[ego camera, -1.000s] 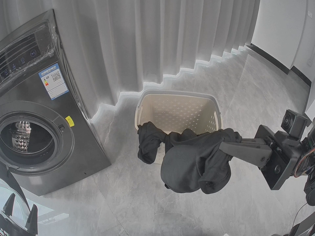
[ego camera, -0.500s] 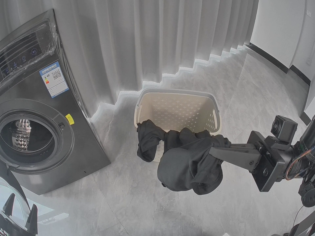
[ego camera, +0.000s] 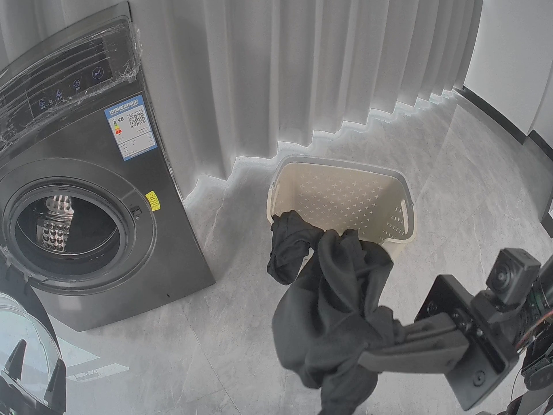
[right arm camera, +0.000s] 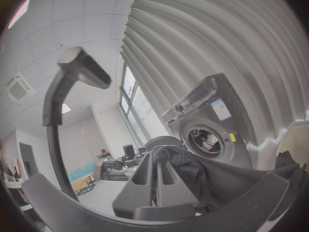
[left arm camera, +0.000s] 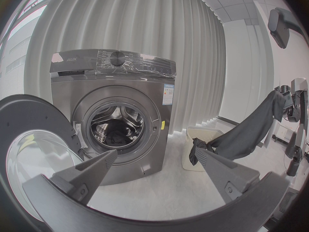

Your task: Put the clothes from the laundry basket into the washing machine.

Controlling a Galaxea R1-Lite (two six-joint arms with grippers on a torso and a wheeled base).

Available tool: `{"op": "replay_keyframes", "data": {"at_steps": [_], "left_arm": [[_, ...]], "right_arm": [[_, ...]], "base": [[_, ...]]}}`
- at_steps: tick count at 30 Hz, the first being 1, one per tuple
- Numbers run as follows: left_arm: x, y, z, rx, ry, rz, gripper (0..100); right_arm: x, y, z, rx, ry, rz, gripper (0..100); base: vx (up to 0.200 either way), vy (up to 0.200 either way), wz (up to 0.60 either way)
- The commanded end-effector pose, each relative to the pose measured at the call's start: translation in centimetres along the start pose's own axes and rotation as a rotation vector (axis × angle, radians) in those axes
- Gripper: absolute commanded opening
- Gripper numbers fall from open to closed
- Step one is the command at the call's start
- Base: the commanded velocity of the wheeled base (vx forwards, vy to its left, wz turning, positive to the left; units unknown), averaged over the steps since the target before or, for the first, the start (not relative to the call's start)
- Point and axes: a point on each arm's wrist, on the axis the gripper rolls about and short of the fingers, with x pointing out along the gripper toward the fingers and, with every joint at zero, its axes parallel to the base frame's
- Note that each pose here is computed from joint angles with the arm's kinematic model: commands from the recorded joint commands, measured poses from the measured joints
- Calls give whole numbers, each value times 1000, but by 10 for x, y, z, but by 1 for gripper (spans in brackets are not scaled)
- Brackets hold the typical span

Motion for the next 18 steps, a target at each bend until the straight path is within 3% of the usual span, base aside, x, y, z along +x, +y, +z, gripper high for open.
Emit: {"op": "replay_keyframes", "data": {"at_steps": [1,5,7,9,11,18], "left_arm": [[0,0,-4,-1,1,0,100],[0,0,-4,-1,1,0,100],[0,0,-5,-3,2,0,100],[0,0,-5,-3,2,0,100],[0,0,-5,-1,2,0,100],[0,0,-5,0,2,0,100]], "right_arm": [[6,9,-5,7,-4,70,0],[10,1,7,-30,-51,39,0],[8,-16,11,-39,-66,-35,0],[2,-43,8,-34,-68,-162,0],[-1,-55,5,-26,-64,-214,0],[4,-63,8,-35,-78,-224,0]], "base": [[0,0,0],[0,0,0],[0,0,0],[0,0,0],[0,0,0],[0,0,0]]}}
